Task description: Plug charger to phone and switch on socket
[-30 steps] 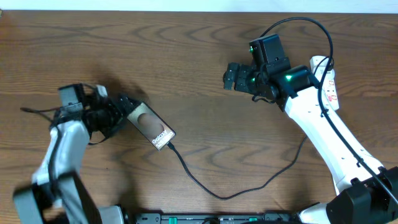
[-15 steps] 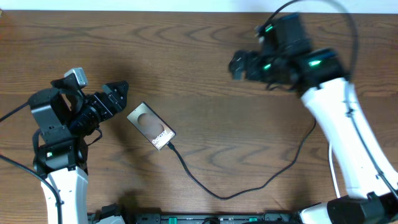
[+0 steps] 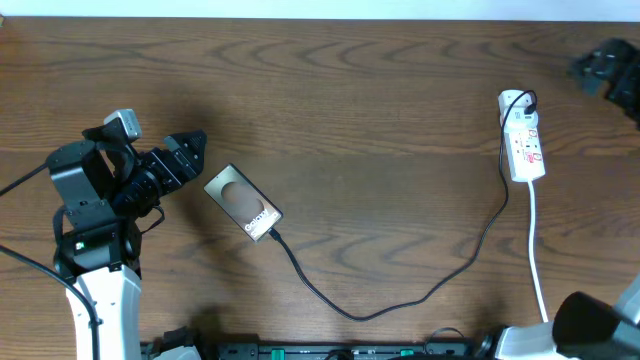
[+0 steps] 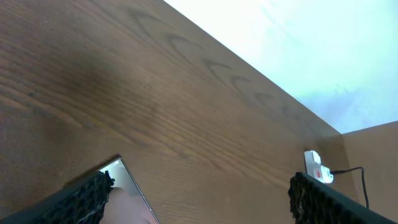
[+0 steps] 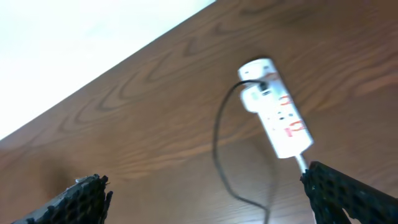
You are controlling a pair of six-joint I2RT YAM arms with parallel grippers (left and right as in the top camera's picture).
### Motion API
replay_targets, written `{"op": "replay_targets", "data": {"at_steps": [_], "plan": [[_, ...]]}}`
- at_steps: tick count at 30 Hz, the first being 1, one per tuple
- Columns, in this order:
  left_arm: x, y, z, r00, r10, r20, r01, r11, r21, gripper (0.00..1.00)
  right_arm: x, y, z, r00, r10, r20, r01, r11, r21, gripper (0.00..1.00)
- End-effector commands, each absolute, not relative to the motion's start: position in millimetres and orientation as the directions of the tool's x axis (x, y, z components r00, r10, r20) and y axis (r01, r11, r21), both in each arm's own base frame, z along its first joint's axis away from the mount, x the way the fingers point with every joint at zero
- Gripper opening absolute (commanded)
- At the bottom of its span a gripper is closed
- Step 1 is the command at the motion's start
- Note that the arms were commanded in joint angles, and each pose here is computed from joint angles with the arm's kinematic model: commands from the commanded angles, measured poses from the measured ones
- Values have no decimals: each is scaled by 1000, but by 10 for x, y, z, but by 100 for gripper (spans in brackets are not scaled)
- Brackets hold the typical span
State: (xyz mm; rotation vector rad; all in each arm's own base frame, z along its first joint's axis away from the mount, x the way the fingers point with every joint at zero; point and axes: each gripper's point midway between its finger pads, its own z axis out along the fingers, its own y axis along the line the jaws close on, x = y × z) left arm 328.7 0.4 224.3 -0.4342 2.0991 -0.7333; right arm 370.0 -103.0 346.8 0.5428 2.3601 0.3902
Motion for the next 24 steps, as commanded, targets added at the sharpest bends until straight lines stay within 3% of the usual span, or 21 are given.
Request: {"op": "replay_targets", "data": {"at_steps": [1,15,24], "plan": [[3324,41,2305,-567,-527,-633,-35,783,-621,93,3752,-1487,3179,-705,484,-519,311,868,388,99],[3325,42,2301,-568,-527,-632,-36,783,-621,93,4139,-1827,1568,-850,491,-191,382,824,417,99],[3336,114,2269,-554,-533,-639,-71,795,-602,93,4349,-1666,1077,-917,357,-180,236,846,478,99]]}}
